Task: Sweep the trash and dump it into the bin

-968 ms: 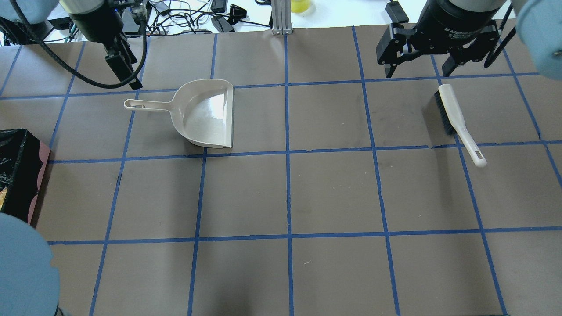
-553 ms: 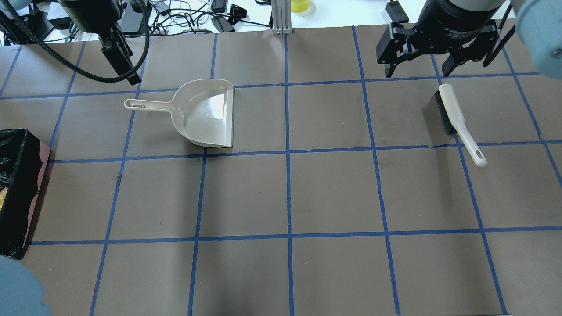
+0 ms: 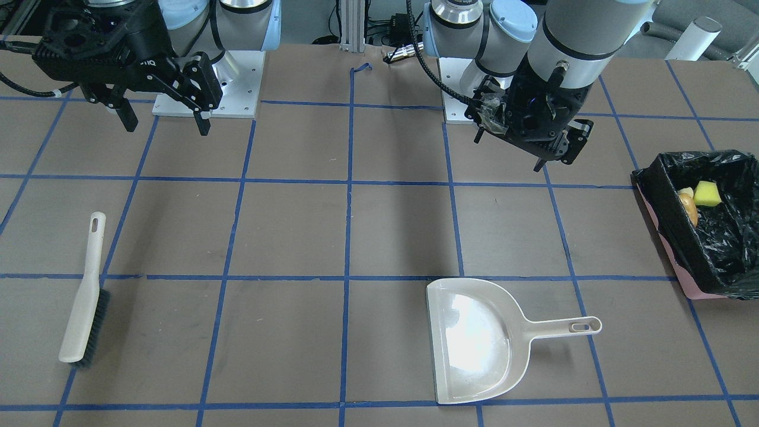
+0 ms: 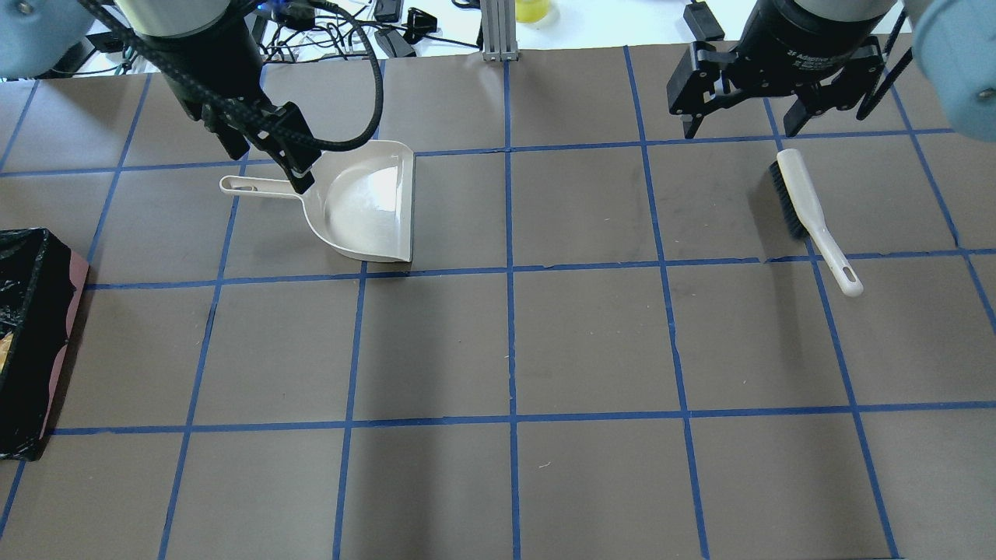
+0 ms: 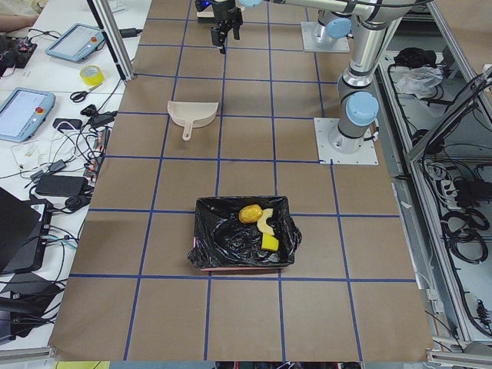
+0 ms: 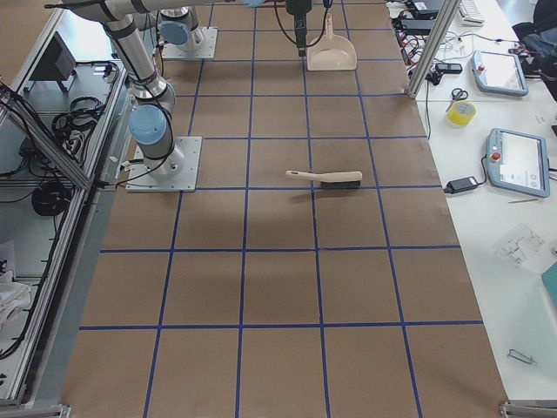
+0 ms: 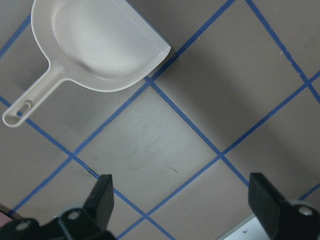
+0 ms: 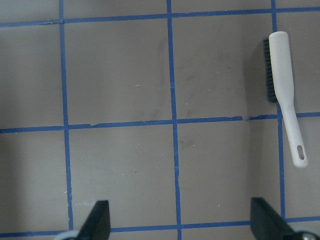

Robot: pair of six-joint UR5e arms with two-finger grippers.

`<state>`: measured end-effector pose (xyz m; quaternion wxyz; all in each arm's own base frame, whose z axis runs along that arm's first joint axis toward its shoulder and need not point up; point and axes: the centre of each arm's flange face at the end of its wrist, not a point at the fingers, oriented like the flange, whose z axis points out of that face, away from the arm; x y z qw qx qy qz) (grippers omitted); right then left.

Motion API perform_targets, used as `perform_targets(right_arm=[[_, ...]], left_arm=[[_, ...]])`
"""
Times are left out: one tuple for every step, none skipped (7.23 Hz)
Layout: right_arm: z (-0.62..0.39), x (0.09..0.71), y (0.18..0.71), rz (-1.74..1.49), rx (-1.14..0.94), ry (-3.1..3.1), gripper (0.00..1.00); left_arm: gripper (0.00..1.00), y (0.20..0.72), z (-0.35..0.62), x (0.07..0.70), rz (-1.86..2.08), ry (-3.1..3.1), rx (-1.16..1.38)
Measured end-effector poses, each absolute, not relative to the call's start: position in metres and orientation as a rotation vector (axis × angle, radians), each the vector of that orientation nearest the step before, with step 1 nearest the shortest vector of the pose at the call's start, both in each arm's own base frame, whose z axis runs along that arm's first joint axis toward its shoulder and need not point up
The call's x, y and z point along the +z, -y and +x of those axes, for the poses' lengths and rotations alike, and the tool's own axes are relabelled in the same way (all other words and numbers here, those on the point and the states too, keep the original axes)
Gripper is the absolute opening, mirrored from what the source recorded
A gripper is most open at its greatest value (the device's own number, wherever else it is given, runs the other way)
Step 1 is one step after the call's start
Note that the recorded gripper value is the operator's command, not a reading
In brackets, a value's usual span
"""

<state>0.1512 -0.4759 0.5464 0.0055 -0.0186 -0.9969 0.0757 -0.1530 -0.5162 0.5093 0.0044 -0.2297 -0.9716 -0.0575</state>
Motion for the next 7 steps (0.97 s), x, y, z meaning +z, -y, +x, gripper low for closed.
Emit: perform_targets(right_arm=[[0.151,0.547,0.476,-0.058,0.239,3.121,1.0],[0.151,0.548,0.475,-0.058,0.24,3.121,1.0],[0.151,0.547,0.475,-0.058,0.24,3.121,1.0],[0.151,0.547,0.475,-0.057,0.24,3.121,1.0],[0.151,0.547,0.475,-0.057,0.24,3.121,1.0],[0.151,0.547,0.475,-0.057,0.239,3.121,1.0],[0.151,0.548,0.474,-0.057,0.239,3.122,1.0]], left_arm=[[0.97,0.511,-0.154,0.509,-0.585,3.072,-0.183],[0.97,0.506,-0.155,0.511,-0.479,3.087,-0.174],[0.97,0.502,-0.155,0.513,-0.393,3.096,-0.169],[0.97,0.5,-0.155,0.514,-0.352,3.103,-0.169],[0.97,0.498,-0.154,0.515,-0.324,3.108,-0.164],[0.97,0.498,-0.153,0.517,-0.287,3.115,-0.142],[0.97,0.5,-0.152,0.519,-0.254,3.12,-0.109]])
